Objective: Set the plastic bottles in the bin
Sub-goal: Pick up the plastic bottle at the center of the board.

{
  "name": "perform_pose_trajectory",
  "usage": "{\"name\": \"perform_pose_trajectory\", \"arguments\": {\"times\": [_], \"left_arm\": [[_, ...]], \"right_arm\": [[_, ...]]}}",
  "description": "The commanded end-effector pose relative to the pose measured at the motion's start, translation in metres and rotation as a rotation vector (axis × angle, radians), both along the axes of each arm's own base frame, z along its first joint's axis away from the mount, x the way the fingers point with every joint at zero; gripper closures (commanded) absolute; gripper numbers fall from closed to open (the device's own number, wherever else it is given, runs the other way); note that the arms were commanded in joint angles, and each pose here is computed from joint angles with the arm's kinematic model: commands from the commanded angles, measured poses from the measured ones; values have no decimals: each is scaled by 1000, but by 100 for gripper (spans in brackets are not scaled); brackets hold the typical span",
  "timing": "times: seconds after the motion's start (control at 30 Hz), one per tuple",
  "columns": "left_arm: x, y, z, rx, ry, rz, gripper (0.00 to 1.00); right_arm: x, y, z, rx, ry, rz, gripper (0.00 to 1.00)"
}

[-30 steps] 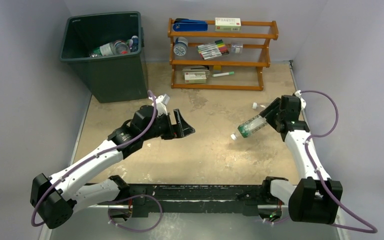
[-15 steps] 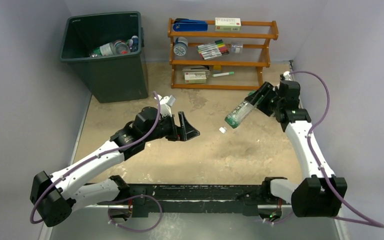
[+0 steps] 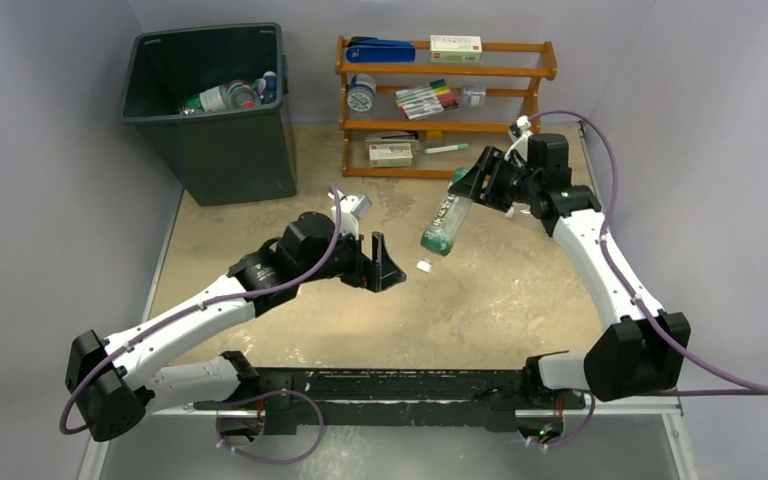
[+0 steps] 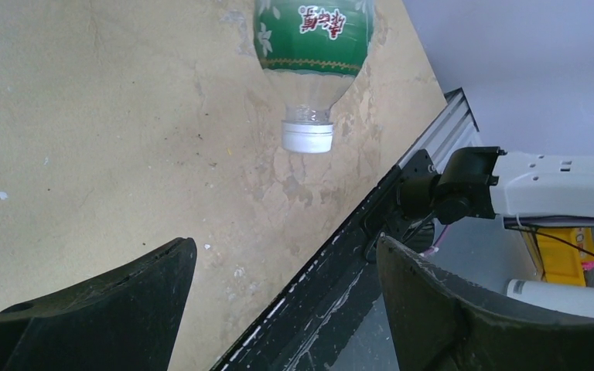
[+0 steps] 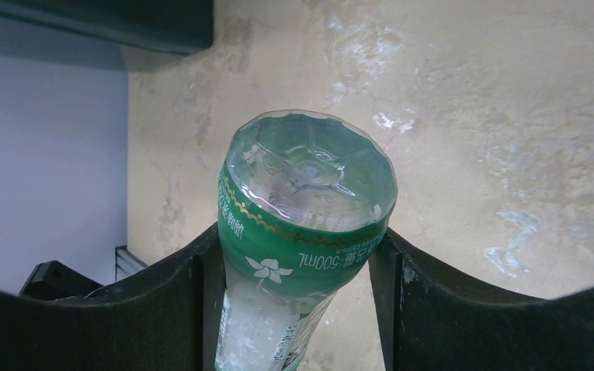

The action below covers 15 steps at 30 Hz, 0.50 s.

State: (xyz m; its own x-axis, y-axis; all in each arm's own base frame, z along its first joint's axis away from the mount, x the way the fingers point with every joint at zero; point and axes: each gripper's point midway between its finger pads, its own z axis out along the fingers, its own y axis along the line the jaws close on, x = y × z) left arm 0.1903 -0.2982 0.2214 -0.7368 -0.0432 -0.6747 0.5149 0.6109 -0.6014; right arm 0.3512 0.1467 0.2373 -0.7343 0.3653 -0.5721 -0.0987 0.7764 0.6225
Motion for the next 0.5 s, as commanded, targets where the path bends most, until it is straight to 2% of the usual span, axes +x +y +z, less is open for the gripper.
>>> {"name": "perform_pose_trajectory", "arguments": {"times": [0.0,0.47], "left_arm": [[0,-13,24,-35,-85,-31,14],[-3,-30,15,27,-115,-19,14]], "right_arm": [[-2,23,27,33,-63,83,79],[-20,80,45,135,-72,211,79]]}}
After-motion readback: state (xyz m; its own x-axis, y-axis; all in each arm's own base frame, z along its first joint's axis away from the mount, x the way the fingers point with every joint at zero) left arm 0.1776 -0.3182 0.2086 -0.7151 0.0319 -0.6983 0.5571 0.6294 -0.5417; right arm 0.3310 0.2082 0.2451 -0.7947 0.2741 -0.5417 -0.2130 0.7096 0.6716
